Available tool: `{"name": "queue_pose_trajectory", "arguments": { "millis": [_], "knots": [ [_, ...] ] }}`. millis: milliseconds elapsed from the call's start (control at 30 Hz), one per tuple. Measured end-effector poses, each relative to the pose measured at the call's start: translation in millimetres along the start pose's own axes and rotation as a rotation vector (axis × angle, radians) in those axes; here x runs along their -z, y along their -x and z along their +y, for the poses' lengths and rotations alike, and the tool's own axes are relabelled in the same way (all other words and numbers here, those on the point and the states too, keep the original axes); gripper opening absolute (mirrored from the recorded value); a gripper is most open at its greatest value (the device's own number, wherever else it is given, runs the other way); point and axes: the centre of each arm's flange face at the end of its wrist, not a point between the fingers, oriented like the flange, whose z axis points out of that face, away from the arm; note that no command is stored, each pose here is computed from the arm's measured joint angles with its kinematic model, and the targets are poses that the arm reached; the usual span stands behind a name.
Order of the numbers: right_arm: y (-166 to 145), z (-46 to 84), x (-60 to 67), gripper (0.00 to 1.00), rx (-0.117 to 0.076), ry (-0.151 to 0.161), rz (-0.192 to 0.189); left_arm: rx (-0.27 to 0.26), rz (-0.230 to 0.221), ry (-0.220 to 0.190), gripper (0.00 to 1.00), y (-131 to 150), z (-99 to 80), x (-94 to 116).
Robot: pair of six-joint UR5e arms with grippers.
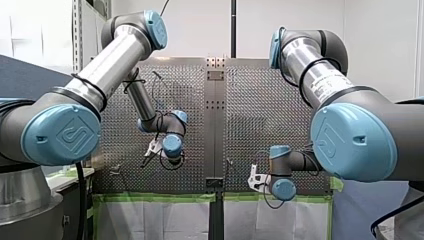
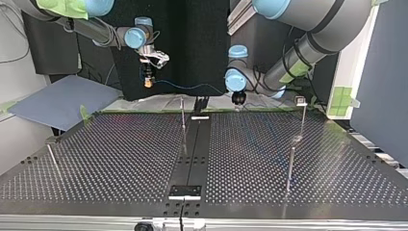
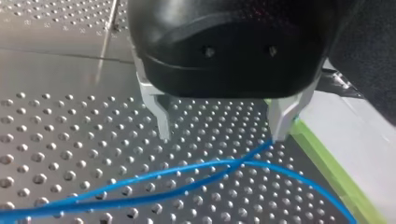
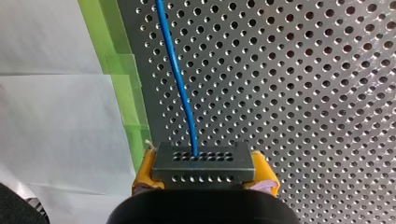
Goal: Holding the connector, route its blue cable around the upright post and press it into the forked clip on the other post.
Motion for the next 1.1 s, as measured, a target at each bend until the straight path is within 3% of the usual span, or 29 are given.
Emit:
{"name": "queue_pose_trajectory", "arguments": {
  "millis": [267, 467, 867, 1100],
  "knots": [
    [0.5, 0.1, 0.2, 0.0, 0.0, 0.0, -0.002, -0.088, 0.054, 0.047, 1.0, -4.8, 1.1, 8.7],
    [0.6, 0.1, 0.2, 0.0, 0.0, 0.0, -0.002, -0.125, 0.066, 0.075, 1.0, -5.6, -0.9, 13.1],
    [1.4, 0.4, 0.3, 0.0, 0.0, 0.001, -0.002, -0.149, 0.058, 0.048, 1.0, -11.3, -16.3, 17.7],
    [1.9, 0.3, 0.7, 0.0, 0.0, 0.001, -0.004, -0.177, 0.07, 0.039, 1.0, -25.4, -26.8, 7.0]
  ]
}}
